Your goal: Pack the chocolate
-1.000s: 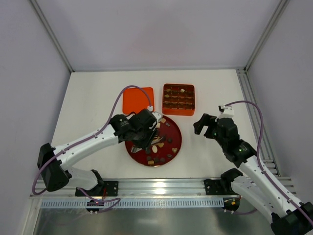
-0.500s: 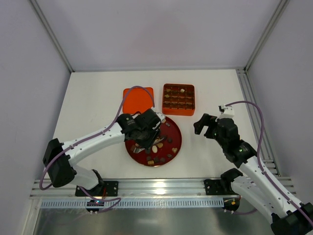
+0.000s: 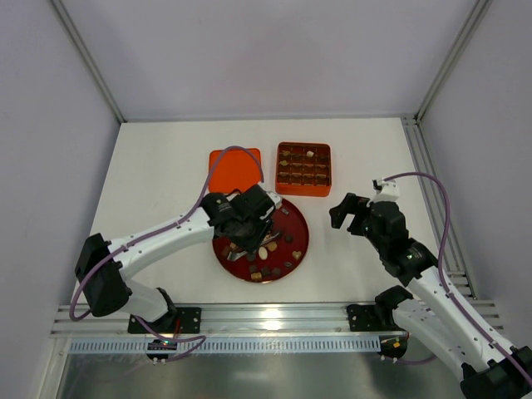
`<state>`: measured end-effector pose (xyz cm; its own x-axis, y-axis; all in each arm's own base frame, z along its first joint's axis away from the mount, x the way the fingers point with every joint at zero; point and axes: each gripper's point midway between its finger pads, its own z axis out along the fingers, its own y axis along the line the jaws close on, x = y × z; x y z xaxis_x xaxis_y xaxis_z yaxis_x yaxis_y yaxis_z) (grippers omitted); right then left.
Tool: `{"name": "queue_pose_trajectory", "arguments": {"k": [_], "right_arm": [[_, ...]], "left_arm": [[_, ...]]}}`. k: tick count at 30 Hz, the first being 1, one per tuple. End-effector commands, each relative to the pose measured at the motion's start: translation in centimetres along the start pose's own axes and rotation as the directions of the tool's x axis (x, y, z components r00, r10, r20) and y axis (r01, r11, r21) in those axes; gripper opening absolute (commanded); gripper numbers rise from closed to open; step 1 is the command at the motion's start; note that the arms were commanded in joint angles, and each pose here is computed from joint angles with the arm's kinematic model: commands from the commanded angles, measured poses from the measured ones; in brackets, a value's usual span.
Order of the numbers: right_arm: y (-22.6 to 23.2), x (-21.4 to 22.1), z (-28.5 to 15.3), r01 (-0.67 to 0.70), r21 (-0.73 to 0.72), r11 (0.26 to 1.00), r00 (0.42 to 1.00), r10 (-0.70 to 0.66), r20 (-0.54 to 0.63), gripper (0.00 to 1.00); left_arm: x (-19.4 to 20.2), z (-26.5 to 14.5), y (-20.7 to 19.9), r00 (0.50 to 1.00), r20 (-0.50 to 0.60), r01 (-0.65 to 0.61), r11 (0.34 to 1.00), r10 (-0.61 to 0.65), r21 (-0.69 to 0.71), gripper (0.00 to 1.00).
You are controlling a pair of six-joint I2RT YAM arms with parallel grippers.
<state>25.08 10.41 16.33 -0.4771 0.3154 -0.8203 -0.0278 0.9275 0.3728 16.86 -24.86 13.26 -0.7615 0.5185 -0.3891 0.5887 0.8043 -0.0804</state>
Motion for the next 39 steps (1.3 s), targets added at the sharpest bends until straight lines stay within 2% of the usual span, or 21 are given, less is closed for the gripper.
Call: {"name": "queue_pose_trajectory", "arguments": {"k": [1, 9, 19, 39], "right_arm": [[0.4, -1.0, -0.1, -0.011, -0.014, 1.0, 0.999, 0.011, 0.042, 1.0], [0.4, -1.0, -0.2, -0.013, -0.014, 1.0, 0.999, 0.013, 0.042, 1.0], [0.4, -1.0, -0.2, -0.016, -0.014, 1.0, 0.999, 0.016, 0.044, 1.0], [0.3, -1.1, -0.1, -0.008, -0.007, 1.0, 0.999, 0.009, 0.049, 1.0]], "left_arm": [[-1.8, -1.2, -0.5, 0.998, 0.06, -0.023, 1.0, 0.022, 0.014, 0.41], [-2.0, -1.2, -0.6, 0.998, 0.053, -0.034, 0.999, 0.033, 0.012, 0.4], [-2.3, -1.0, -0.4, 0.998, 0.029, -0.061, 0.998, 0.062, -0.009, 0.34], [-4.7, -3.1, 0.5, 0.992, 0.105, -0.069, 0.995, 0.076, -0.068, 0.33]]}}
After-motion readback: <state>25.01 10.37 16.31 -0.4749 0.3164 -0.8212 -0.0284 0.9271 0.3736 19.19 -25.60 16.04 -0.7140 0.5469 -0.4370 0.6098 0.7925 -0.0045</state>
